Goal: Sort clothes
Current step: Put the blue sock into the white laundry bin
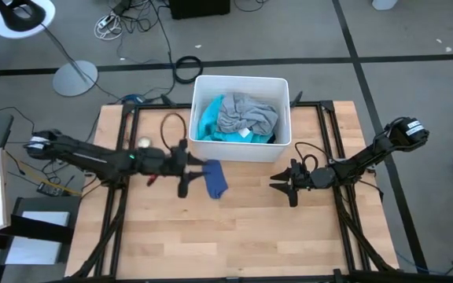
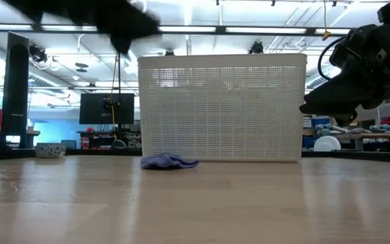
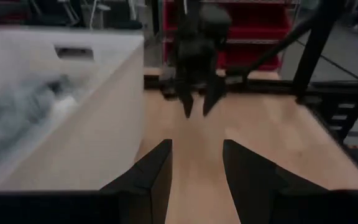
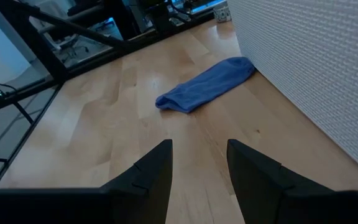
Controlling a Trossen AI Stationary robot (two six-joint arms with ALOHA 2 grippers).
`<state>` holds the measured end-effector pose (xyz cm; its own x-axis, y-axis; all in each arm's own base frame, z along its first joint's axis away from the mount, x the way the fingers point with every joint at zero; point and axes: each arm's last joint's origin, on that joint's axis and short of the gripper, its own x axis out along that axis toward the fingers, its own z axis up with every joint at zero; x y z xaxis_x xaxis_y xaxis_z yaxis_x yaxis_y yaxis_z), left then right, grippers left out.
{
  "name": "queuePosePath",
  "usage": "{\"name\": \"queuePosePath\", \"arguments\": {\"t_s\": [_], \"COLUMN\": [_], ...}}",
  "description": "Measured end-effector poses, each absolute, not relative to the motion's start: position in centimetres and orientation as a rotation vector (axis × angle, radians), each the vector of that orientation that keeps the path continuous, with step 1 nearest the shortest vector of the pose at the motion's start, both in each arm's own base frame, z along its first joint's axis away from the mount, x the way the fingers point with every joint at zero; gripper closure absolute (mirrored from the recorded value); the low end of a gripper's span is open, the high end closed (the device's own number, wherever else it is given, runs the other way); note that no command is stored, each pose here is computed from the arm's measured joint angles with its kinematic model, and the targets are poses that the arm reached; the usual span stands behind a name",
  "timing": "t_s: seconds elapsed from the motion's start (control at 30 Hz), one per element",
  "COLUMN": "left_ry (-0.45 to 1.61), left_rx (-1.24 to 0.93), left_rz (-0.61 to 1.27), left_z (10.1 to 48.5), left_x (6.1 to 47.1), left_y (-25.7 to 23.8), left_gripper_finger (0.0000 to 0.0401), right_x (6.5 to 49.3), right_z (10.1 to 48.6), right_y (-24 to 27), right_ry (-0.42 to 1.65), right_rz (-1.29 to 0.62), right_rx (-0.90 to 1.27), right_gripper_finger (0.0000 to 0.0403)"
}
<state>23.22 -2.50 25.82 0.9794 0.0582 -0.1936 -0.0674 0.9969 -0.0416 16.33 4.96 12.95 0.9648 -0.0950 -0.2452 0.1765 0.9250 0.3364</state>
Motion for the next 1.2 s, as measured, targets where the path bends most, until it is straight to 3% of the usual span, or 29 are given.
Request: {"name": "queuePosePath", "arguments": {"t_s": [0.3,0.73,0.8,0.93,1.2], "left_ry": [0.269,0.46,0.458,0.454,0.199], "left_rx": [-0.018,0.006,-0.001,-0.031,-0.03], "left_rz": [0.061,0.08,0.061,0.031,-0.016], "left_z": [15.7,7.9,7.6,7.8,15.5], "left_x": [24.6,29.5,30.1,30.4,31.5], "left_y": [-2.8,-3.0,-3.1,-3.2,-3.6], "left_gripper_finger": [0.0254,0.026,0.0286,0.0383,0.0398], "right_x": [16.3,16.3,16.3,16.3,16.3], "right_z": [12.9,13.0,13.0,13.0,13.0], "right_y": [5.0,5.0,5.0,5.0,4.9], "right_ry": [0.228,0.227,0.227,0.227,0.225], "right_rz": [-0.141,-0.141,-0.141,-0.141,-0.145], "right_rx": [0.365,0.367,0.367,0.367,0.367], "right_gripper_finger": [0.025,0.025,0.025,0.025,0.025]}}
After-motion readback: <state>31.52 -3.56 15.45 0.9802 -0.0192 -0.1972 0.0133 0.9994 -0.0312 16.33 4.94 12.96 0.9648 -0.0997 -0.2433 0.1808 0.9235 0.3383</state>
